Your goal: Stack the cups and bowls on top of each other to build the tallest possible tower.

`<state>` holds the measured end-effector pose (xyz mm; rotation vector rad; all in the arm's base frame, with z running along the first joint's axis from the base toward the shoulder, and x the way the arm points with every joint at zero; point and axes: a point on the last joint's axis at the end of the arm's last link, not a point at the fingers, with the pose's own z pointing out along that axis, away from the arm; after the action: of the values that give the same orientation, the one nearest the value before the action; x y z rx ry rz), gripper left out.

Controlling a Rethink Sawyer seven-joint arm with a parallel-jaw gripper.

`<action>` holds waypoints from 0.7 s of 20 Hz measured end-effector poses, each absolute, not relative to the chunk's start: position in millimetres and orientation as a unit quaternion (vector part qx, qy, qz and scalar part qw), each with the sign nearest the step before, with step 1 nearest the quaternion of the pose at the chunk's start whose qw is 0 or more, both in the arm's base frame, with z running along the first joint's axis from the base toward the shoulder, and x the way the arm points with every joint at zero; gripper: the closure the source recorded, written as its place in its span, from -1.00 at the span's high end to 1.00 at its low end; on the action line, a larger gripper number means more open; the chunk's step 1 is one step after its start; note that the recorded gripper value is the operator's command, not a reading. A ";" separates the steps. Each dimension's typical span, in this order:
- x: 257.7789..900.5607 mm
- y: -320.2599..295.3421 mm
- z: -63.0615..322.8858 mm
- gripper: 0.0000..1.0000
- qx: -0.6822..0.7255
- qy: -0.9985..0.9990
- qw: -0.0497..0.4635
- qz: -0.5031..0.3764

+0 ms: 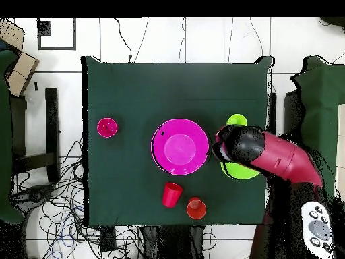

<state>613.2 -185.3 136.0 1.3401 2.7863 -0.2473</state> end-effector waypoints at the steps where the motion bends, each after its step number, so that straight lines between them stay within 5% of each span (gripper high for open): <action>1: 614.9 -184.5 137.1 -1.00 0.432 0.898 0.022 -0.081; 14: 633.3 -175.1 136.5 -1.00 0.435 0.895 0.029 -0.088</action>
<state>633.3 -175.1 136.5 1.3437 2.7631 -0.2721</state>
